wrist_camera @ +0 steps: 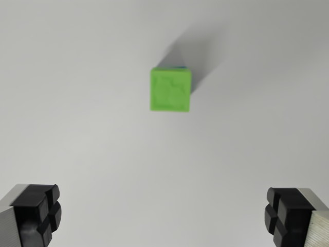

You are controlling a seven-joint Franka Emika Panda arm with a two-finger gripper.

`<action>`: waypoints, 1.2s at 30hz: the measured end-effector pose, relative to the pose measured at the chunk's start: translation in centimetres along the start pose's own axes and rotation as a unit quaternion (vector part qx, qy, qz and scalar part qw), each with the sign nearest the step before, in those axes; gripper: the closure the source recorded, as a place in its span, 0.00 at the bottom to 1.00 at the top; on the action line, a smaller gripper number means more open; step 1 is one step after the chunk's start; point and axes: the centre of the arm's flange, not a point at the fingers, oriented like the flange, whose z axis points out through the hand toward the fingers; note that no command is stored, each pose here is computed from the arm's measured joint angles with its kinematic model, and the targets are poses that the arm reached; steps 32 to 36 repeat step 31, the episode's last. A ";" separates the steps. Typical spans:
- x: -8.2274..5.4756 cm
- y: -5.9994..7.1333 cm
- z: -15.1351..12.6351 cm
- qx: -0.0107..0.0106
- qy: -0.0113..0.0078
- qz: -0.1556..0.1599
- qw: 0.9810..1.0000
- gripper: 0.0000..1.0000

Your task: Stack cube

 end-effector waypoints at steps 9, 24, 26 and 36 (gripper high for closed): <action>0.0 0.0 -0.8 0.000 0.000 0.000 1.000 0.00; 0.0 0.0 -0.7 -0.001 -0.001 0.000 1.000 0.00; 0.0 0.0 -0.7 -0.001 -0.001 0.000 1.000 0.00; 0.0 0.0 -0.7 -0.001 -0.001 0.000 1.000 0.00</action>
